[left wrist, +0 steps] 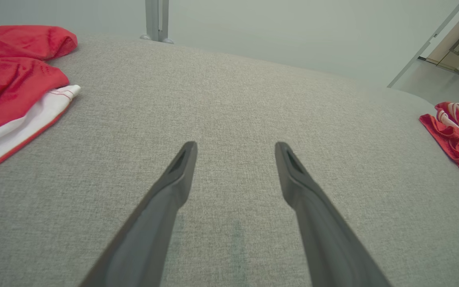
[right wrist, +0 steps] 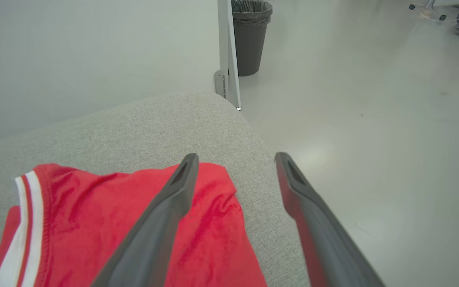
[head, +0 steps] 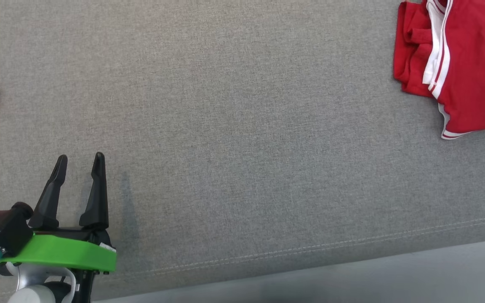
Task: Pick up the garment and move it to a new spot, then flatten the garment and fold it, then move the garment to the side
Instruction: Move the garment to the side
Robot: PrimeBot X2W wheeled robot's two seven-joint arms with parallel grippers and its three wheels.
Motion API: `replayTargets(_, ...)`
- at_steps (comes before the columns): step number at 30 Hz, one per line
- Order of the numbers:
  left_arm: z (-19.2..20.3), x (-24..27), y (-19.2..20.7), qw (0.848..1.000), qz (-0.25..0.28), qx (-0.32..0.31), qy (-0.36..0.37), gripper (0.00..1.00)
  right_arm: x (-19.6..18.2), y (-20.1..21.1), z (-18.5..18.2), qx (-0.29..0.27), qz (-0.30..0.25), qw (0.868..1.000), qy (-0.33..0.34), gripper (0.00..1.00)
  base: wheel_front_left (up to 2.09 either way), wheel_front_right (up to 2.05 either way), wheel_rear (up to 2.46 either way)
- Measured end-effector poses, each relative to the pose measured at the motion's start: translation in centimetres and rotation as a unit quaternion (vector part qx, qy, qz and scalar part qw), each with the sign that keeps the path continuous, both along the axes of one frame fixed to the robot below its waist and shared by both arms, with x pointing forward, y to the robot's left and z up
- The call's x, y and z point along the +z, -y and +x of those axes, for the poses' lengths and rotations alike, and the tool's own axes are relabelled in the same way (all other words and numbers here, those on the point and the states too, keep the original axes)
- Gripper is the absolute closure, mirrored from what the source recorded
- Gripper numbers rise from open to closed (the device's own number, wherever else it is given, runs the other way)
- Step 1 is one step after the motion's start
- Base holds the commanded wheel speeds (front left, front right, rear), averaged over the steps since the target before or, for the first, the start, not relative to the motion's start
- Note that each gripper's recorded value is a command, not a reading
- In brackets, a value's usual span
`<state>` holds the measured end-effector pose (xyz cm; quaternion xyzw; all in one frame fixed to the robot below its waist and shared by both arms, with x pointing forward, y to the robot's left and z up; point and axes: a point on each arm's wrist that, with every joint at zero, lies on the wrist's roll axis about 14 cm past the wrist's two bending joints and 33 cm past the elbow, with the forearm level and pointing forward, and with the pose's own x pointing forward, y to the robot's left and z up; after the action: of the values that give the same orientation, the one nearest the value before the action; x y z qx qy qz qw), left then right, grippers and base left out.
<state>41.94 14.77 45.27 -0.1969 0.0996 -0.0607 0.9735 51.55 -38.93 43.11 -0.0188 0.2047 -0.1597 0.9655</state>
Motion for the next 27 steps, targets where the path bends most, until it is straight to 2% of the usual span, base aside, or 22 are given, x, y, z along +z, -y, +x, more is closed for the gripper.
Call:
replayTargets(6,0.4,1.4,0.1,0.999,-0.012,0.014,0.029,0.00,3.4,-1.1,0.9,0.001,0.019,0.995,0.093,0.00,0.00,0.00,0.00)
replayTargets(10,0.0,1.3,-0.2,0.999,-0.015,0.023,0.029,0.00,3.6,-2.7,0.2,0.019,0.038,0.994,0.103,0.00,0.00,0.00,0.00)
replayTargets(18,-1.1,1.8,-0.8,0.998,-0.014,0.041,0.039,0.00,6.5,-5.8,-0.7,0.054,0.058,0.986,0.146,0.00,0.00,0.00,0.00)
replayTargets(23,-2.3,1.8,-1.3,0.998,0.000,0.047,0.041,0.00,10.0,-8.4,-1.0,0.089,0.057,0.975,0.197,0.00,0.00,0.00,0.00)
replayTargets(25,-2.8,1.9,-1.5,0.998,0.009,0.049,0.044,0.00,10.1,-9.8,-1.6,0.100,0.068,0.972,0.204,0.00,0.00,0.00,0.00)
replayTargets(27,-3.4,2.2,-1.6,0.997,0.027,0.047,0.052,0.00,8.3,-12.3,-3.6,0.117,0.087,0.971,0.189,0.00,0.00,0.00,0.00)
